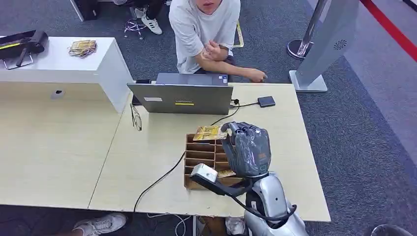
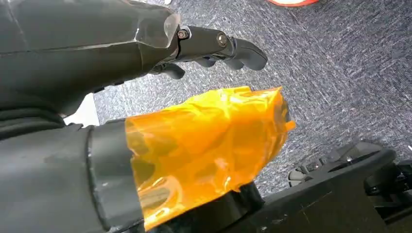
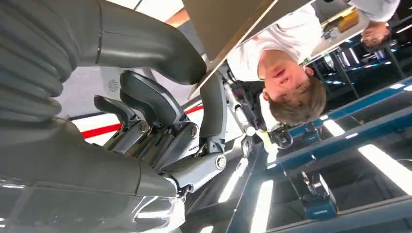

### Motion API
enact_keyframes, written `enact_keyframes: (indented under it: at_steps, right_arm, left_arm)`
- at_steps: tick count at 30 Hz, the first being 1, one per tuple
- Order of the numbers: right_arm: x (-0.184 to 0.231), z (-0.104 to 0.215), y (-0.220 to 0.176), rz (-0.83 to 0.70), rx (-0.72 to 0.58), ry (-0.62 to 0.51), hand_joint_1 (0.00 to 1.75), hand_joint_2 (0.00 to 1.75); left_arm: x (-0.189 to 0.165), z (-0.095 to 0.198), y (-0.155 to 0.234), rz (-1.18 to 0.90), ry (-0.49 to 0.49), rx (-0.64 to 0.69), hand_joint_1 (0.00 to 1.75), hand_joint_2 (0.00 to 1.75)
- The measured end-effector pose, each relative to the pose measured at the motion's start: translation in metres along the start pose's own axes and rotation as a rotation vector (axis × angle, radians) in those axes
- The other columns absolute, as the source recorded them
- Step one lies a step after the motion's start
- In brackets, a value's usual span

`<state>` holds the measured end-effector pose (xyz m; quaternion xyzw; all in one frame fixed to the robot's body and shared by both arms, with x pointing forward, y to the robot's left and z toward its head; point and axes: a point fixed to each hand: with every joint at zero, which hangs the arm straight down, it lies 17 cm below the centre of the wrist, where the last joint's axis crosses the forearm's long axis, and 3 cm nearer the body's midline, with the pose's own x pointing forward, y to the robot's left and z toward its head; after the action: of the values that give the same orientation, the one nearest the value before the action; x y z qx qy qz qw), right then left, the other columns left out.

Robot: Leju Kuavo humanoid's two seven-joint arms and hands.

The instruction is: Pass the card to the sensor for recognition and then transmit it.

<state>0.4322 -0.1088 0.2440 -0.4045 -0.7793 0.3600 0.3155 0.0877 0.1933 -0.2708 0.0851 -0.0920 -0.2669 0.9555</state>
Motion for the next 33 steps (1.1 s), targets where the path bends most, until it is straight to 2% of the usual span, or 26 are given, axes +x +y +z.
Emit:
enact_keyframes:
  at_steps: [14, 33]
  right_arm:
    - [0.008, -0.025, -0.014, -0.006, -0.029, -0.040, 1.75, 1.75]
    - [0.030, -0.076, -0.019, 0.001, -0.018, -0.077, 1.75, 1.75]
  left_arm:
    - [0.000, 0.000, 0.000, -0.017, -0.003, -0.002, 0.00, 0.00]
    - [0.003, 0.000, -0.002, -0.050, -0.008, -0.016, 0.00, 0.00]
